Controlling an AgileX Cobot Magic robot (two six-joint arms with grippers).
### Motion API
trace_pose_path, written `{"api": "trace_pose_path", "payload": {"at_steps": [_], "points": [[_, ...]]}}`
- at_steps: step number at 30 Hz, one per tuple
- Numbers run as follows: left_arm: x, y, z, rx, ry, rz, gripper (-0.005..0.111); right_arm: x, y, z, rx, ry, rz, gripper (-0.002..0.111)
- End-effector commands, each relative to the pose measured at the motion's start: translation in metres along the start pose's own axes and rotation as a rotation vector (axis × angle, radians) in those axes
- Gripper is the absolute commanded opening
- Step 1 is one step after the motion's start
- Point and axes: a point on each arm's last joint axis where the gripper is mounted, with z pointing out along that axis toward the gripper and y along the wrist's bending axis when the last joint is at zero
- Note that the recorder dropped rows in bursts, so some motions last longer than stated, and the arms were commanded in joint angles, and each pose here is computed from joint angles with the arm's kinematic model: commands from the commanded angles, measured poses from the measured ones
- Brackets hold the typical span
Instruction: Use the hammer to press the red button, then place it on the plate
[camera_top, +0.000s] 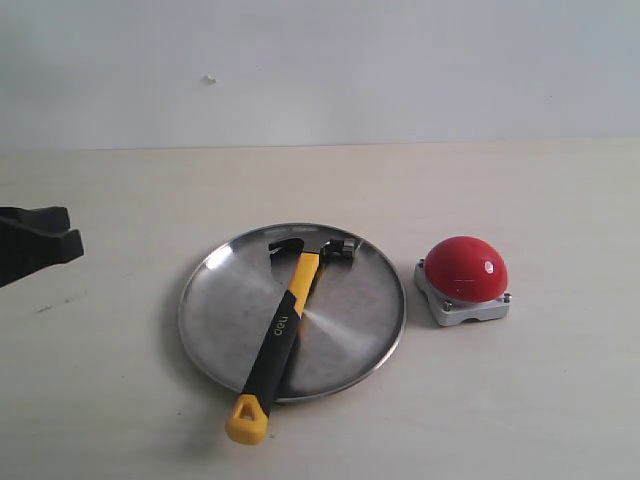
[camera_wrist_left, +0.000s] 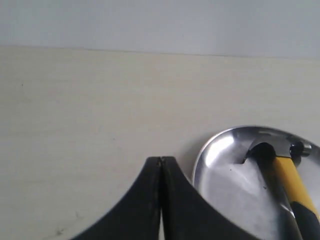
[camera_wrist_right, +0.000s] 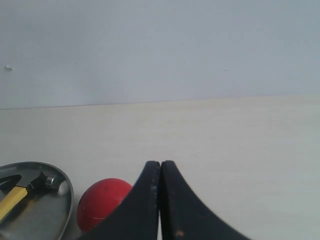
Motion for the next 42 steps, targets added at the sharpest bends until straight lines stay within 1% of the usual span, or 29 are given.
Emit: {"api": "trace_pose_path", "payload": {"at_steps": [1, 6, 12, 18, 23, 26, 31, 33, 37, 42], "points": [[-0.003, -0.002, -0.023, -0.008, -0.076, 0.027, 0.000, 0.000, 0.000, -0.001, -0.004, -0.003, 0.006, 0.000], [-0.002, 0.001, -0.048, -0.073, -0.160, 0.026, 0.000, 0.000, 0.000, -0.001, -0.004, -0.003, 0.006, 0.000], [-0.003, -0.002, -0.075, -0.063, -0.245, 0.036, 0.000, 0.000, 0.000, -0.001, -0.004, -0.003, 0.006, 0.000], [0.006, -0.004, -0.105, -0.051, -0.331, 0.044, 0.000, 0.000, 0.001, -0.001, -0.007, -0.003, 0.006, 0.000], [0.017, -0.005, -0.127, -0.048, -0.369, 0.036, 0.000, 0.000, 0.001, -0.001, -0.007, -0.003, 0.006, 0.000], [0.023, -0.005, -0.134, -0.043, -0.385, 0.011, 0.000, 0.000, 0.001, -0.001, -0.007, -0.003, 0.006, 0.000], [0.037, -0.004, -0.142, -0.044, -0.386, 0.006, 0.000, 0.000, 0.001, -0.001, -0.007, -0.003, 0.006, 0.000], [0.035, -0.004, -0.146, -0.036, -0.423, 0.005, 0.000, 0.000, 0.001, -0.001, -0.007, -0.003, 0.006, 0.000], [0.040, -0.004, -0.153, -0.047, -0.403, 0.010, 0.000, 0.000, 0.001, -0.001, -0.007, -0.003, 0.006, 0.000], [0.044, -0.005, -0.167, -0.048, -0.456, 0.028, 0.000, 0.000, 0.001, -0.001, -0.007, -0.003, 0.008, 0.000]]}}
